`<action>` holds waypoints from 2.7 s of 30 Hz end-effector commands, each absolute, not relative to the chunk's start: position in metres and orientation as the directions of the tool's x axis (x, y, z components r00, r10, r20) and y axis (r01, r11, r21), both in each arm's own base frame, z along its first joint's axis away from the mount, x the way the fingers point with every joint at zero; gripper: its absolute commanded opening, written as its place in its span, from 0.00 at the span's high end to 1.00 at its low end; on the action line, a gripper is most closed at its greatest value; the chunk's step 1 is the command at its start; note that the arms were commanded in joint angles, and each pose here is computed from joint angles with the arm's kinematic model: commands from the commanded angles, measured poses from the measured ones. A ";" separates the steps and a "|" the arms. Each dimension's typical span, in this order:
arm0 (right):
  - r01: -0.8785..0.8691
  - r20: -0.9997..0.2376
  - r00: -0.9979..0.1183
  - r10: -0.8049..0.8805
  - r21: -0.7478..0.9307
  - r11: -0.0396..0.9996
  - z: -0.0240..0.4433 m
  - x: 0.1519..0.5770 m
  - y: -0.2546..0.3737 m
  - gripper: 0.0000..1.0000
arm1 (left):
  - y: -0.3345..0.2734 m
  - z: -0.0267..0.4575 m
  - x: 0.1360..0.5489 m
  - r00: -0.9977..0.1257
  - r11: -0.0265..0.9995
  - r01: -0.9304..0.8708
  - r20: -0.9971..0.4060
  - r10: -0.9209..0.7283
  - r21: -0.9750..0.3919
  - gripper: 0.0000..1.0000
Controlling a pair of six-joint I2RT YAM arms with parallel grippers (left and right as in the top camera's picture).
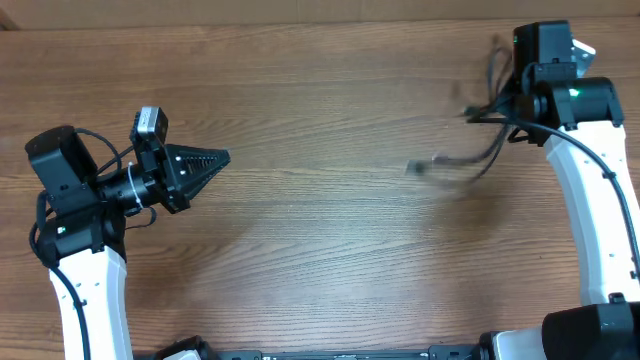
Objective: Untangle cables
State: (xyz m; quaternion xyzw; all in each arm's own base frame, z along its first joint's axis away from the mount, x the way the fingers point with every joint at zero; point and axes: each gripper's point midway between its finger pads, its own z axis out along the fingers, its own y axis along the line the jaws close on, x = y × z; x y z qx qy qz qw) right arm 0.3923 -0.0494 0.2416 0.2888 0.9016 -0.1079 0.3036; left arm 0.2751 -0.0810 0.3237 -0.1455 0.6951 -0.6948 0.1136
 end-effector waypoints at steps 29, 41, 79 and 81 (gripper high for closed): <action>0.339 -0.528 -0.795 0.299 0.023 0.941 0.144 0.482 -0.035 0.11 | -0.155 0.333 0.296 -0.857 0.206 0.415 -0.456 -0.239 -0.886 0.57; 0.502 -0.489 -0.700 0.521 0.182 0.845 0.080 0.514 -0.100 0.12 | -0.158 0.305 0.317 -0.897 0.202 0.334 -0.377 -0.232 -0.921 0.60; -0.403 -0.765 -0.644 -0.008 0.330 0.854 0.317 0.437 0.165 0.96 | -0.174 0.307 0.304 -0.900 0.169 0.380 -0.406 -0.160 -0.909 0.59; -0.405 -0.780 -0.625 0.000 0.325 0.855 0.335 0.422 0.170 0.96 | -0.175 0.308 0.300 -0.901 0.155 0.387 -0.408 -0.144 -0.909 0.59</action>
